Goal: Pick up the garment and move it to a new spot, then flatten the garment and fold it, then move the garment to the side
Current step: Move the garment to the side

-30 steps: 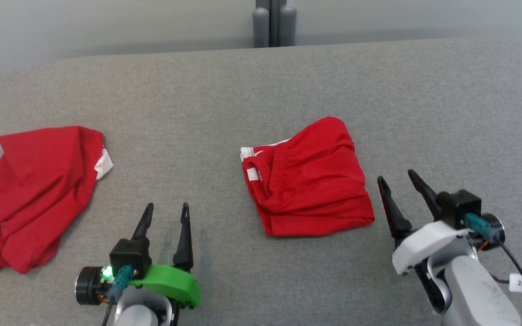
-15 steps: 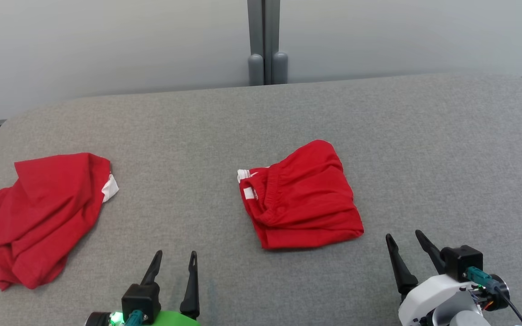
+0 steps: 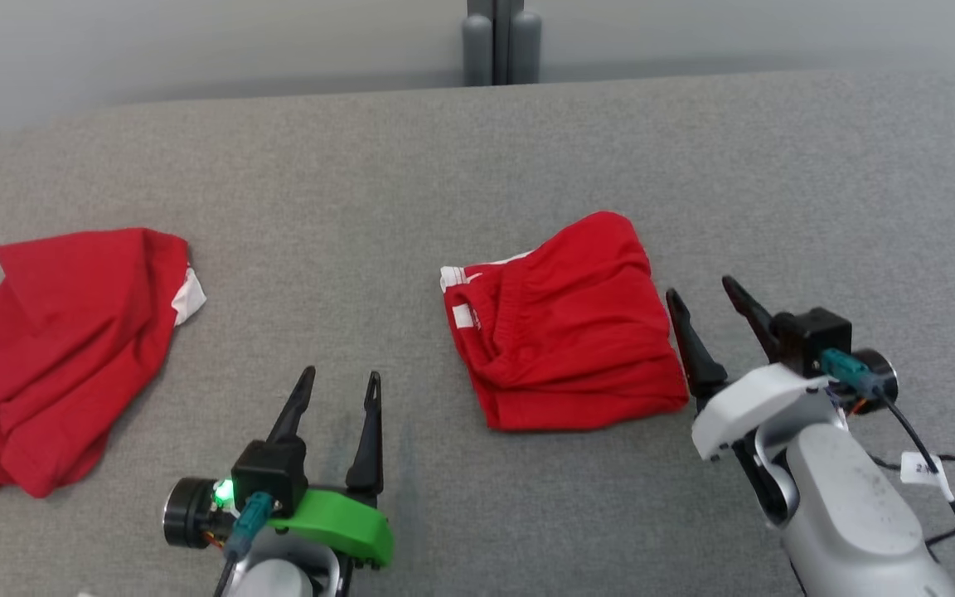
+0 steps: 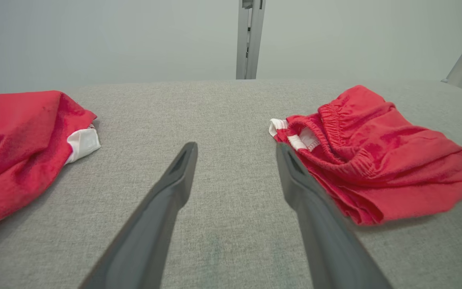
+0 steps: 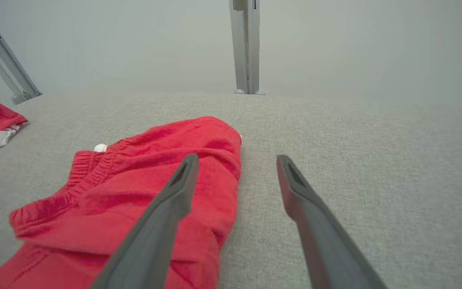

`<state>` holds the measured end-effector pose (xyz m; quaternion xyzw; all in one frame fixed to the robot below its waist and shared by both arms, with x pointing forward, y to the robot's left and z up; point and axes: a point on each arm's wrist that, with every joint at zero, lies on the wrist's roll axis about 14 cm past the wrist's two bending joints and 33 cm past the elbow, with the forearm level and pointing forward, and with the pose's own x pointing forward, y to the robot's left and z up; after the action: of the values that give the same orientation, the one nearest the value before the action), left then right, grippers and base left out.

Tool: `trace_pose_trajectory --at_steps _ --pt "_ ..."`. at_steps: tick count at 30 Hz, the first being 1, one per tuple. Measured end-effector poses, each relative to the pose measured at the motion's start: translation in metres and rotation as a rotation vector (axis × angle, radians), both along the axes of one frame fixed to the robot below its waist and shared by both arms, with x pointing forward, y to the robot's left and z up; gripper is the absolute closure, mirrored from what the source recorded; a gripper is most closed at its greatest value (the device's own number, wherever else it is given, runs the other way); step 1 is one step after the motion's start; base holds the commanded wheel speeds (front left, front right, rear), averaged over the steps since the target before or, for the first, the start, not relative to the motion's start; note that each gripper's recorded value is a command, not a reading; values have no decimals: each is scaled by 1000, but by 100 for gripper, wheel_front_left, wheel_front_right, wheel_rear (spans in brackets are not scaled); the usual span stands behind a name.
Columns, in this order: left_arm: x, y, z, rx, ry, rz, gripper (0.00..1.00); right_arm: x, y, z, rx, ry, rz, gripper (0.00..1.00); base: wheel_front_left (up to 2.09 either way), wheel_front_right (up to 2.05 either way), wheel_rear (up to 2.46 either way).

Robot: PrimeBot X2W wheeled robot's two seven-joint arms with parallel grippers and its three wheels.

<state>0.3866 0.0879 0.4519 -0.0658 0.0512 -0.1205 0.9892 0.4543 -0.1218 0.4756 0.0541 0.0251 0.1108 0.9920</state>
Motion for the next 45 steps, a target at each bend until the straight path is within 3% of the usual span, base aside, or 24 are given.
trace_pose_trajectory --at_steps 5,8,10,11,12,17,24,39,45 --pt "22 1 -9 -15 20 7 0 39 13 -16 -36 43 37 0 0 0 0" --pt "29 3 -24 -17 61 16 0 44 26 -62 -59 172 79 0 0 0 0" --pt "30 5 -32 -18 81 23 0 41 33 -81 -59 227 100 42 0 0 0" --pt "30 7 -35 -17 91 28 0 42 35 -86 -53 241 103 84 0 0 0" --pt "30 9 -38 -15 100 35 0 45 37 -89 -53 243 108 100 0 0 0" --pt "33 7 -44 -13 109 27 0 52 28 -87 -42 230 79 100 0 0 0" --pt "38 -26 -49 -13 107 -90 0 38 -15 -88 -33 240 -32 100 0 0 0" --pt "20 -174 -39 -81 64 -545 0 -62 -146 -73 -26 272 -393 100 0 0 0" --pt "12 -211 -28 -116 38 -646 0 -93 -179 -61 -43 262 -495 100 0 0 0"
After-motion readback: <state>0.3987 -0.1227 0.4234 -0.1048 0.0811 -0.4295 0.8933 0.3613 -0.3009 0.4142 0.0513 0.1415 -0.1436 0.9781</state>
